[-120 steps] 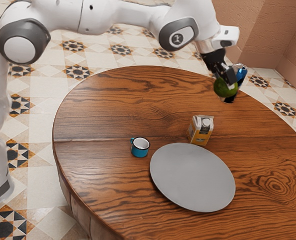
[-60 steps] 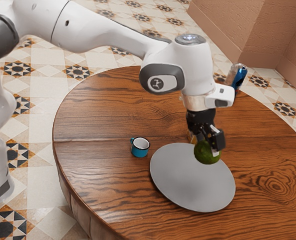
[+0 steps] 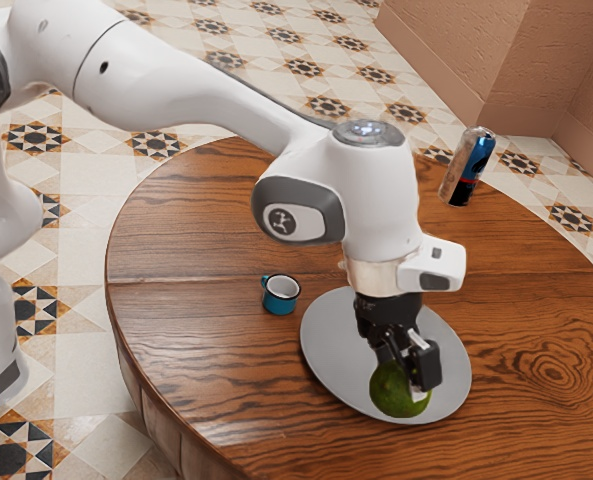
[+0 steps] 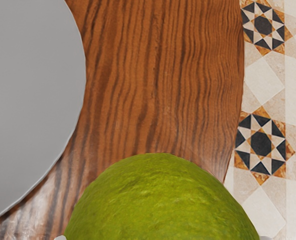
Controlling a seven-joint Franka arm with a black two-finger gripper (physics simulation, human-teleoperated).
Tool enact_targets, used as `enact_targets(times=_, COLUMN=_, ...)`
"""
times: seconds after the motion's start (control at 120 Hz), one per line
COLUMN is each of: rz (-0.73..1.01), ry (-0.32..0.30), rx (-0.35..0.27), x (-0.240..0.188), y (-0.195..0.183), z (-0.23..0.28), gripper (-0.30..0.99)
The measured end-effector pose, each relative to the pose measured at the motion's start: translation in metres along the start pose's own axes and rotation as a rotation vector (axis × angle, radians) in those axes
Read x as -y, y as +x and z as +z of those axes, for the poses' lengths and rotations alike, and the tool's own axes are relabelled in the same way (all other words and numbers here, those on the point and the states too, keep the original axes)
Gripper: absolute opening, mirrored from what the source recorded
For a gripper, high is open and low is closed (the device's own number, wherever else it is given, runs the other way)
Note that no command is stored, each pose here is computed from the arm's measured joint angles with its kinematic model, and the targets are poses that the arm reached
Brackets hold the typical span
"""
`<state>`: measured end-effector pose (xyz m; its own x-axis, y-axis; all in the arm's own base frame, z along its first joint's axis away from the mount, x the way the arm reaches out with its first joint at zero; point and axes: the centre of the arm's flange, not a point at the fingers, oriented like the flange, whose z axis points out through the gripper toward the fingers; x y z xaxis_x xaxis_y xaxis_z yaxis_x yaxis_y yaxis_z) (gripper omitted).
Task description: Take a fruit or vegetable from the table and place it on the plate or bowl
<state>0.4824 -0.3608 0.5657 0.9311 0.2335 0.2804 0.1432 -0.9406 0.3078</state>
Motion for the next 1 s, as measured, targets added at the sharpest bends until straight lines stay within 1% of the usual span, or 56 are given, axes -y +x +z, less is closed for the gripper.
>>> enact_targets(times=0.175, rz=-0.032, ry=0.002, rx=0.006, x=-0.004, y=-0.004, z=0.003, gripper=0.3)
enact_targets(times=0.233, rz=-0.059, ry=0.011, rx=0.002, x=0.004, y=0.006, z=0.007, gripper=0.3)
enact_targets(times=0.283, rz=-0.103, ry=0.028, rx=-0.008, x=0.021, y=0.025, z=0.012, gripper=0.3)
enact_targets(times=0.308, rz=-0.137, ry=0.04, rx=-0.016, x=0.036, y=0.04, z=0.014, gripper=0.3)
enact_targets(times=0.325, rz=-0.166, ry=0.05, rx=-0.023, x=0.049, y=0.052, z=0.016, gripper=0.27)
enact_targets(times=0.333, rz=-0.181, ry=0.055, rx=-0.027, x=0.056, y=0.059, z=0.016, gripper=0.27)
enact_targets(times=0.383, rz=-0.296, ry=0.092, rx=-0.058, x=0.114, y=0.103, z=0.016, gripper=0.25)
enact_targets(times=0.433, rz=-0.428, ry=0.117, rx=-0.083, x=0.178, y=0.143, z=0.011, gripper=0.38)
enact_targets(times=0.483, rz=-0.541, ry=0.133, rx=-0.105, x=0.236, y=0.171, z=0.004, gripper=0.47)
enact_targets(times=0.517, rz=-0.594, ry=0.14, rx=-0.113, x=0.263, y=0.181, z=0.001, gripper=0.52)
enact_targets(times=0.542, rz=-0.62, ry=0.142, rx=-0.113, x=0.275, y=0.186, z=0.001, gripper=0.54)
enact_targets(times=0.592, rz=-0.634, ry=0.134, rx=-0.102, x=0.275, y=0.186, z=0.006, gripper=0.58)
enact_targets(times=0.708, rz=-0.577, ry=0.102, rx=-0.07, x=0.23, y=0.169, z=0.016, gripper=0.64)
enact_targets(times=0.775, rz=-0.564, ry=0.091, rx=-0.07, x=0.219, y=0.168, z=0.014, gripper=0.66)
enact_targets(times=0.85, rz=-0.586, ry=0.088, rx=-0.079, x=0.227, y=0.173, z=0.01, gripper=0.67)
enact_targets(times=0.942, rz=-0.71, ry=0.073, rx=-0.101, x=0.259, y=0.189, z=-0.004, gripper=0.68)
enact_targets(times=1.0, rz=-0.765, ry=0.07, rx=-0.101, x=0.268, y=0.192, z=-0.008, gripper=0.69)
